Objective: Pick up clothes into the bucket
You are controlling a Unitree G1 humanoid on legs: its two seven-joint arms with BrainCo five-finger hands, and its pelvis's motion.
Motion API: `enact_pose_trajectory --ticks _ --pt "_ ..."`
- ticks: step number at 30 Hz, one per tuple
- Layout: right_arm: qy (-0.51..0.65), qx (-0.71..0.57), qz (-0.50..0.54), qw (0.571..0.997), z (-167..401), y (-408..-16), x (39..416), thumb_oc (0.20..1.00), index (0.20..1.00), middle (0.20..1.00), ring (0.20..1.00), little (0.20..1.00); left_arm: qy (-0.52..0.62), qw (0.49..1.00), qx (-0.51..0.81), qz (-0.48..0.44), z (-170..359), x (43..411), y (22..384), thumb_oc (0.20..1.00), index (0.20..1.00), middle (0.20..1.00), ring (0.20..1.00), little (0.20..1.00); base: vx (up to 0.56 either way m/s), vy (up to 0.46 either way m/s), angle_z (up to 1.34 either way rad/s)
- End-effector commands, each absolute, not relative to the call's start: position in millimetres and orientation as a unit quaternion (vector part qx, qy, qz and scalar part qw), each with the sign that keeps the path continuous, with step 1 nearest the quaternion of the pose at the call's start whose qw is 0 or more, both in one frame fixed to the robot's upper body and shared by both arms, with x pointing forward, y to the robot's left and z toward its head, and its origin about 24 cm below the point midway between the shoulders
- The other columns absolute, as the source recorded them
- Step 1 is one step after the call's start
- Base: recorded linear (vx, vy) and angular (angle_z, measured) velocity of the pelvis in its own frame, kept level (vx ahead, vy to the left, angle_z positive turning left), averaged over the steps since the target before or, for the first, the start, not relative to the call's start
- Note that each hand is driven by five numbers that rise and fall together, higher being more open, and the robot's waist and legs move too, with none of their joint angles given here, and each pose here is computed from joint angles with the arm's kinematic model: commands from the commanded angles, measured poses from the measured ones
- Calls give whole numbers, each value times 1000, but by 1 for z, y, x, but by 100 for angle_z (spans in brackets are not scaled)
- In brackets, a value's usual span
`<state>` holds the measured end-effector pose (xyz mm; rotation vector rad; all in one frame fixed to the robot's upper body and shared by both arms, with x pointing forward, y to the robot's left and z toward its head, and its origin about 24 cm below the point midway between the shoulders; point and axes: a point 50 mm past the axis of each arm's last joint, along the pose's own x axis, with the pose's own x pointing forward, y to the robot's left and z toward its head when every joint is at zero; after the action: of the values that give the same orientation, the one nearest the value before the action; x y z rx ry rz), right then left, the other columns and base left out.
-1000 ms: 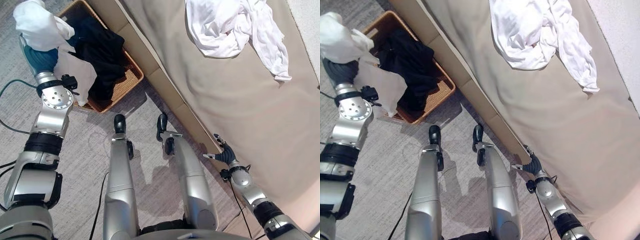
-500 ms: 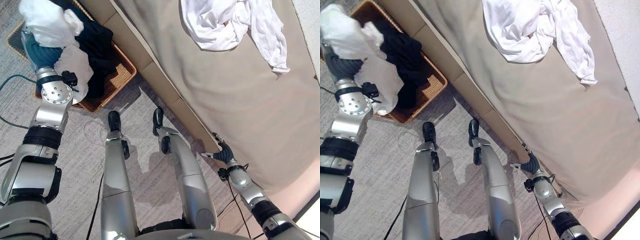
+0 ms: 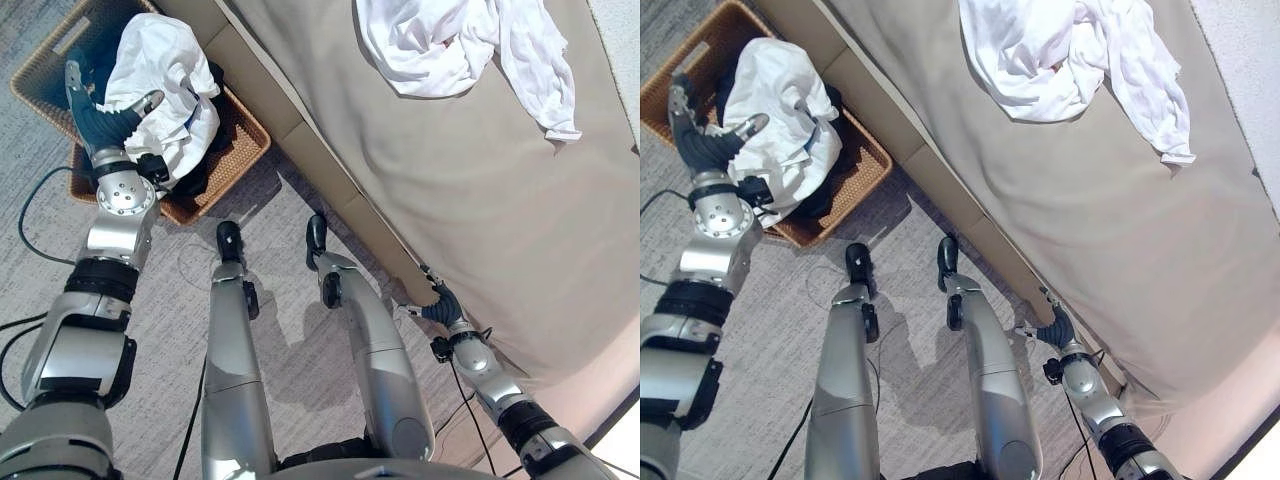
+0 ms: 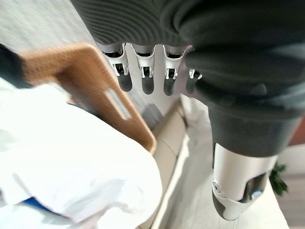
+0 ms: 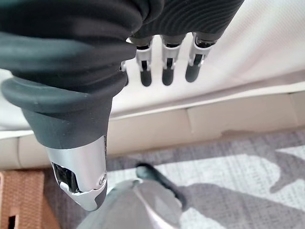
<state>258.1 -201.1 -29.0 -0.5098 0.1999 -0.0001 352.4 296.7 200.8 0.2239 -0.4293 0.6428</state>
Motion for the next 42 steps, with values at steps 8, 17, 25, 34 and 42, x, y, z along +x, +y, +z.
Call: enact_pose_trajectory --ticks 8,17,25,34,42 --pt "-117 -240 -107 958 65 -219 282 1000 1000 1000 1000 1000 -116 931 135 318 95 310 286 1000 1000 1000 1000 1000 -18 11 -4" --pt "-317 -281 -125 897 157 -220 285 1000 1000 1000 1000 1000 41 952 290 93 -2 266 252 1000 1000 1000 1000 1000 10 -35 8" --pt "-338 -319 -209 860 193 -243 311 1000 1000 1000 1000 1000 108 954 279 11 -42 236 228 1000 1000 1000 1000 1000 53 -37 14" --pt "-282 -368 -349 814 240 -303 343 1000 1000 1000 1000 1000 127 954 271 -34 -54 221 216 1000 1000 1000 1000 1000 28 -12 5" --pt "-254 -405 -395 785 288 -324 356 1000 1000 1000 1000 1000 140 953 259 -67 -64 214 197 1000 1000 1000 1000 1000 10 -12 7"
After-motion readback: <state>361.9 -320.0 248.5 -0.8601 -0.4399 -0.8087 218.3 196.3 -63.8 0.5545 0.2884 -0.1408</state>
